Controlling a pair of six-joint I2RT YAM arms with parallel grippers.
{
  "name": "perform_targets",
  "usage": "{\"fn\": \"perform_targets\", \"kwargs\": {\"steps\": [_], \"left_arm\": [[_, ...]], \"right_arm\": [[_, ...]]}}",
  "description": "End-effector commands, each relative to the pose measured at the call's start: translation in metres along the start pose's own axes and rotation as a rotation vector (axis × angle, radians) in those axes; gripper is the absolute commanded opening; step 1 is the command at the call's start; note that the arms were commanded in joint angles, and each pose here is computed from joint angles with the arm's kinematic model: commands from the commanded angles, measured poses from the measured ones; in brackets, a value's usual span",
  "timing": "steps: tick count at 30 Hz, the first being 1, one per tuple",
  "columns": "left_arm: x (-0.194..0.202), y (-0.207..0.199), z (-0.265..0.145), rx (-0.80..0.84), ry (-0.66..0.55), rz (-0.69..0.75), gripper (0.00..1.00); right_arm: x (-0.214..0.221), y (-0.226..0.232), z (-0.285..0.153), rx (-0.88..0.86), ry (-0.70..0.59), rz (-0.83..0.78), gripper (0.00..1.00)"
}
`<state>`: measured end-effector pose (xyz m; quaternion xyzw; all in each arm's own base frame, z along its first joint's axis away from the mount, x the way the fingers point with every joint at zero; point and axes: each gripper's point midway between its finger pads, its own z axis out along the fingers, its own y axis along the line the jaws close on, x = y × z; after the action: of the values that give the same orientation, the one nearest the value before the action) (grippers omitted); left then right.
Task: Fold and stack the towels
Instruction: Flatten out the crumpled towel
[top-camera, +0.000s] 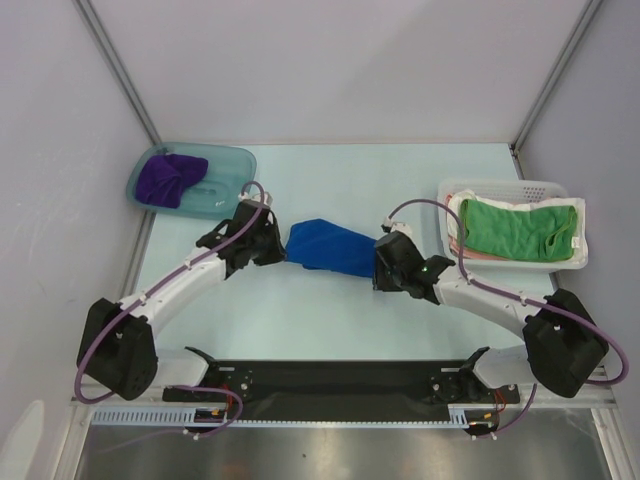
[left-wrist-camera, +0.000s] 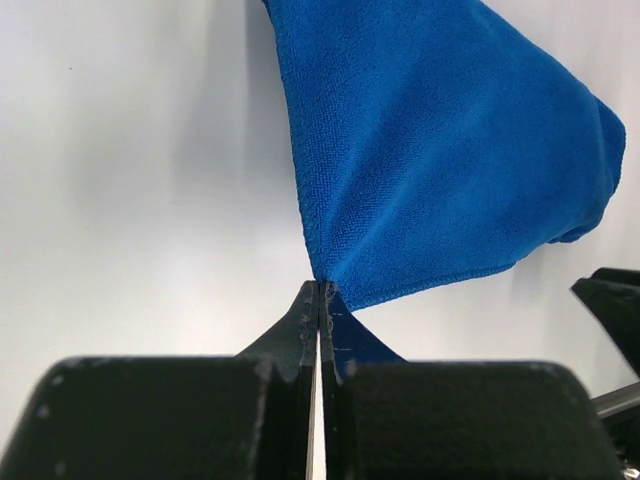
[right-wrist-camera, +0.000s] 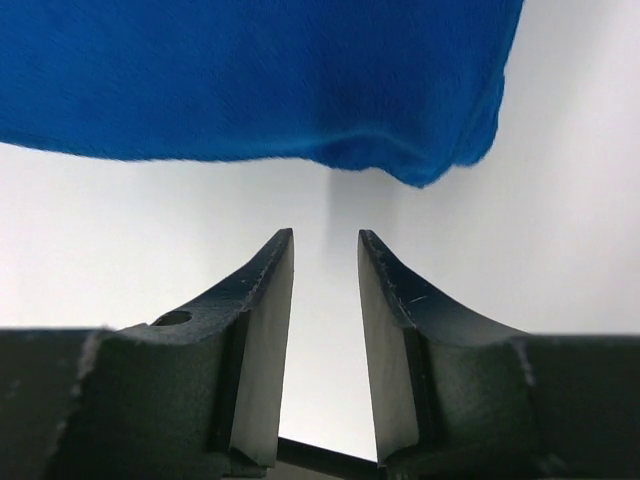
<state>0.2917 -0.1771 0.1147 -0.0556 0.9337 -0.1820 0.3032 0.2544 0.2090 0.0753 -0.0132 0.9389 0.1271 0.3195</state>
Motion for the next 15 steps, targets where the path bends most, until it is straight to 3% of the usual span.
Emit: {"fn": "perform_targets", "kwargs": {"steps": [1, 15], "left_arm": [[-0.010, -0.001, -0.012, 0.018, -0.041, 0.034, 0.00], [-0.015, -0.002, -0.013, 0.027, -0.042, 0.045, 0.00]], "right_arm": [[0.010, -0.010, 0.006, 0.057, -0.019, 0.057, 0.37], [0.000, -0.029, 0.025, 0.123, -0.085, 0.140, 0.40]]}}
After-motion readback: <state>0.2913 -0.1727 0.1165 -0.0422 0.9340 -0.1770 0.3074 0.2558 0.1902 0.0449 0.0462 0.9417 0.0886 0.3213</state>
